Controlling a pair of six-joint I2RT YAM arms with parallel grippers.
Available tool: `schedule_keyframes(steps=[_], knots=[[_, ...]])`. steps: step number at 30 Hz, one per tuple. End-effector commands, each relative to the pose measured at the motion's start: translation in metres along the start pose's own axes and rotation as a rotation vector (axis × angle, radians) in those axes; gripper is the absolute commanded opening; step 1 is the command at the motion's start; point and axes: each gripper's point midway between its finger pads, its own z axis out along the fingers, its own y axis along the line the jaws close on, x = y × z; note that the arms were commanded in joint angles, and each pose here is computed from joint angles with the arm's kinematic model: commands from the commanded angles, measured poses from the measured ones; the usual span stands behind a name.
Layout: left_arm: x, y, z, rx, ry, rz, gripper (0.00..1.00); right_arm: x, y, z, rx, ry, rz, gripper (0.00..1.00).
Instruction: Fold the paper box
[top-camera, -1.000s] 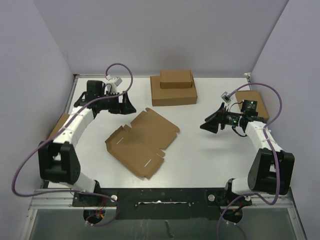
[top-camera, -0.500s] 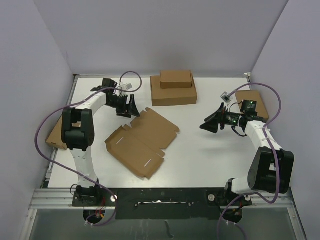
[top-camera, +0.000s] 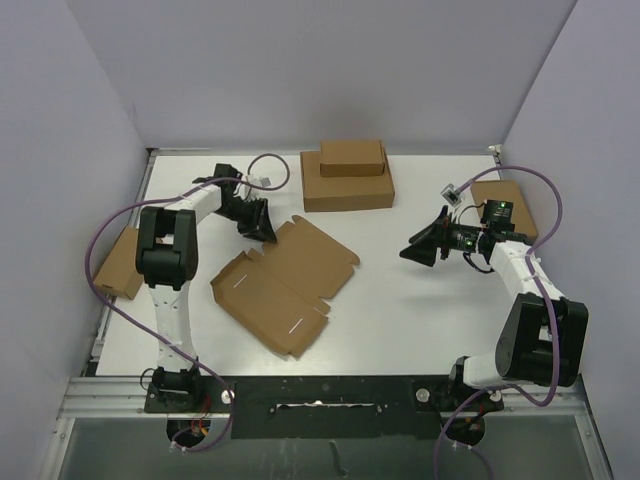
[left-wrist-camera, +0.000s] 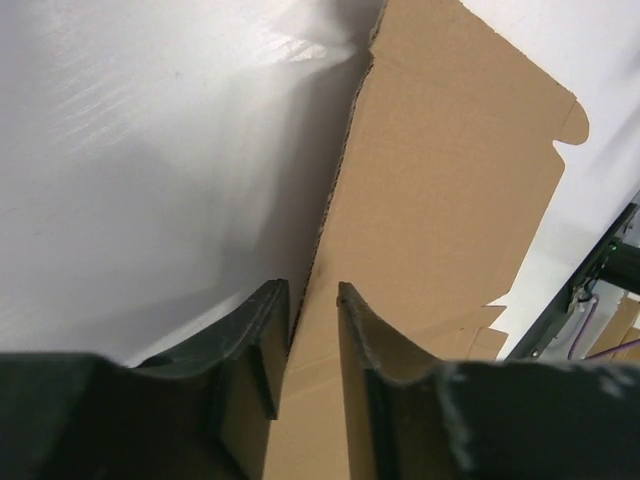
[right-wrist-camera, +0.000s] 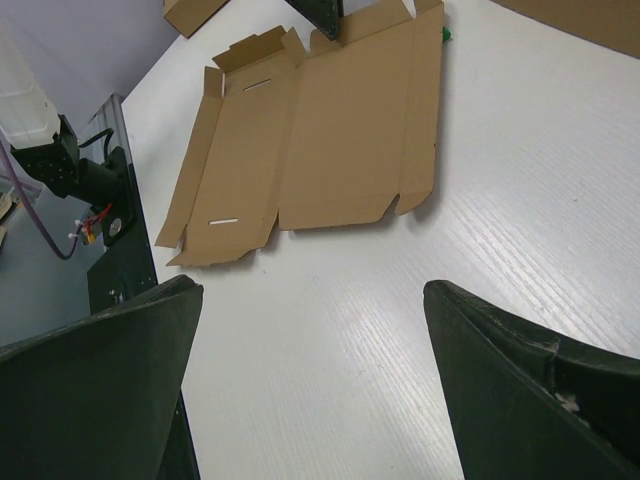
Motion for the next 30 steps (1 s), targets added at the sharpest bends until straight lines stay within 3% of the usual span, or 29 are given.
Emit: schedule_keyframes(steps=[1,7,13,21,30], knots=[[-0.009,-0.010,0.002,0.038,-0.014,0.053,0.21,-0.013,0.004,0.001,-0.028,-0.016,-0.062,0.98],[-0.009,-0.015,-0.001,0.058,-0.024,0.070,0.00,-0.014,0.005,0.001,-0.025,-0.017,-0.065,0.98],[-0.014,-0.035,-0.020,0.068,-0.098,0.141,0.00,-0.015,0.006,0.000,-0.027,-0.019,-0.070,0.98],[-0.019,-0.101,-0.072,0.119,-0.372,0.397,0.00,-0.014,0.010,0.003,-0.050,-0.018,-0.068,0.98],[-0.003,-0.151,-0.082,0.102,-0.563,0.634,0.00,-0.022,0.019,0.000,-0.044,-0.020,-0.127,0.98]])
